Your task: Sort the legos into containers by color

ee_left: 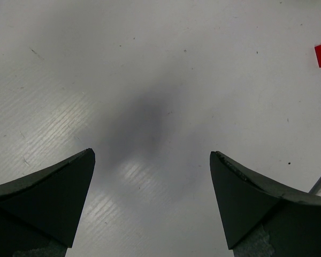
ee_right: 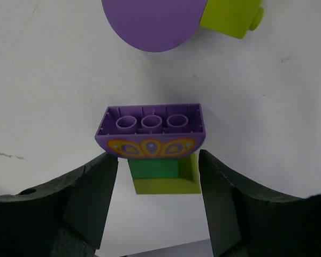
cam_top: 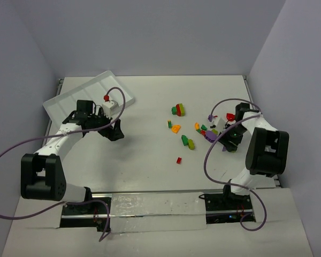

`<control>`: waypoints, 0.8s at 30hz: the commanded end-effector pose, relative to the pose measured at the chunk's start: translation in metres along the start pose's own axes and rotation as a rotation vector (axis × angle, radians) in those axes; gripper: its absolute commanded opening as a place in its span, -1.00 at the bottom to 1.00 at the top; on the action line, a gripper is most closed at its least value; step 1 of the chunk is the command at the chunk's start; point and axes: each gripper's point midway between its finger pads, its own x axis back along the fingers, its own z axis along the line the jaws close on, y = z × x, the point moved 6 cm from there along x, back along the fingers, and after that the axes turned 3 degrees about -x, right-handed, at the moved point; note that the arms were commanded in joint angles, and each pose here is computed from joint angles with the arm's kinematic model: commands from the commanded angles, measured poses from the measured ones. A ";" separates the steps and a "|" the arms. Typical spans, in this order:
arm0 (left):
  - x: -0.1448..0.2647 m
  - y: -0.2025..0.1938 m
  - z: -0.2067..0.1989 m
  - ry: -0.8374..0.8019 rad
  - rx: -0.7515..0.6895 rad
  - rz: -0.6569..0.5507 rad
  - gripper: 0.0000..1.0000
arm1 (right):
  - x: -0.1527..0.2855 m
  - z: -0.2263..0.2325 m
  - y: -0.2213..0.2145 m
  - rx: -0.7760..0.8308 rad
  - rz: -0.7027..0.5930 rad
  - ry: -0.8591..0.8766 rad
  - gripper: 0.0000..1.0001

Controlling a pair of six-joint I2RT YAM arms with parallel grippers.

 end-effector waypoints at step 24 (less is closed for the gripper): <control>0.008 0.050 -0.006 -0.027 0.117 -0.135 0.85 | 0.053 0.002 0.055 0.025 -0.223 -0.061 -0.30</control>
